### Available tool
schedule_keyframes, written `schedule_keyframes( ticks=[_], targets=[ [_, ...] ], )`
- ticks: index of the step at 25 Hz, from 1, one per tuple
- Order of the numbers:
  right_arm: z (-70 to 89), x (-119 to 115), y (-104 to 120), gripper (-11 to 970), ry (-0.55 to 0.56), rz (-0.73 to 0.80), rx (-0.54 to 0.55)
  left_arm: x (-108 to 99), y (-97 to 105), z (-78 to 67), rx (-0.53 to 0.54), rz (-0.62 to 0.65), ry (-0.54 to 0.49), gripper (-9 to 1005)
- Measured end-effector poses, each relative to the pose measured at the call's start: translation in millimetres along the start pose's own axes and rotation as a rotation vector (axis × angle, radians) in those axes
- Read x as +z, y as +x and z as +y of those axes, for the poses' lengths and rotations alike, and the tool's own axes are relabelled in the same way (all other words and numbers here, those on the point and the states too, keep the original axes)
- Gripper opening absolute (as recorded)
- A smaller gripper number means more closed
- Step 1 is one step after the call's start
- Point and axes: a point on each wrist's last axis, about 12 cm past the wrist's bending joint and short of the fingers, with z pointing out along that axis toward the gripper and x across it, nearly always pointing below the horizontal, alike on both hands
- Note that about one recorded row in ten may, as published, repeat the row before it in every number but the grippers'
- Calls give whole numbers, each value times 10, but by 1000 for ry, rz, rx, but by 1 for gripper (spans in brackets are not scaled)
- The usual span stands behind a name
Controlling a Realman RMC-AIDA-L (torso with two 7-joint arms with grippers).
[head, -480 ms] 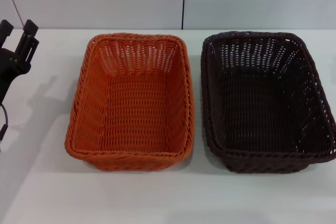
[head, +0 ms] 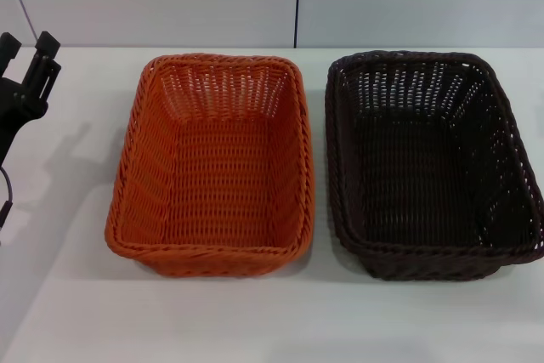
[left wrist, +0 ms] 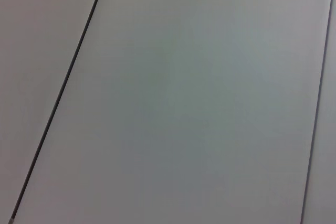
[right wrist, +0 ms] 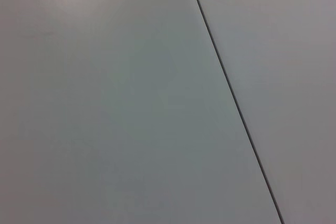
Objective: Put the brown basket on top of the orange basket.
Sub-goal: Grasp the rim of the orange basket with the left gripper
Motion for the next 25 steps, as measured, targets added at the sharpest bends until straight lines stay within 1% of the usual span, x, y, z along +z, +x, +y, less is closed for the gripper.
schedule_keyframes(
  ticks=[8, 9, 12, 13, 14, 15, 18, 19, 20, 23, 24, 25],
  targets=[
    [-5, -6, 0, 569, 2, 1, 1, 24, -7, -9, -27, 9, 25, 603],
    [-7, -8, 0, 569, 3, 1, 1, 79, -32, -7, -83, 35, 74, 603],
    [-20, -21, 2, 569, 9, 4, 0, 79, -32, -7, -83, 35, 74, 603],
    [-30, -32, 2, 570, 13, 5, -1, 198, -88, 55, -135, 88, 107, 603],
    [-37, -43, 2, 570, 15, 7, -2, 423, -232, 150, -187, 195, 175, 603],
    [-46, -55, 2, 570, 18, 8, -1, 528, -311, 196, -206, 259, 200, 602],
    [-65, -77, 4, 570, 26, 12, 3, 583, -354, 212, -211, 291, 212, 602],
    [-72, -86, 6, 570, 29, 15, 3, 827, -566, 245, -168, 431, 254, 602],
    [-77, -93, 6, 570, 32, 16, 2, 920, -637, 218, -132, 507, 272, 602],
    [-96, -122, 3, 570, 37, 17, 0, 920, -637, 218, -132, 507, 272, 602],
    [-102, -131, 2, 571, 39, 18, -1, 1133, -826, 123, -45, 676, 277, 602],
    [-109, -139, 2, 571, 41, 19, -2, 1213, -886, 73, -2, 746, 265, 602]
  ],
)
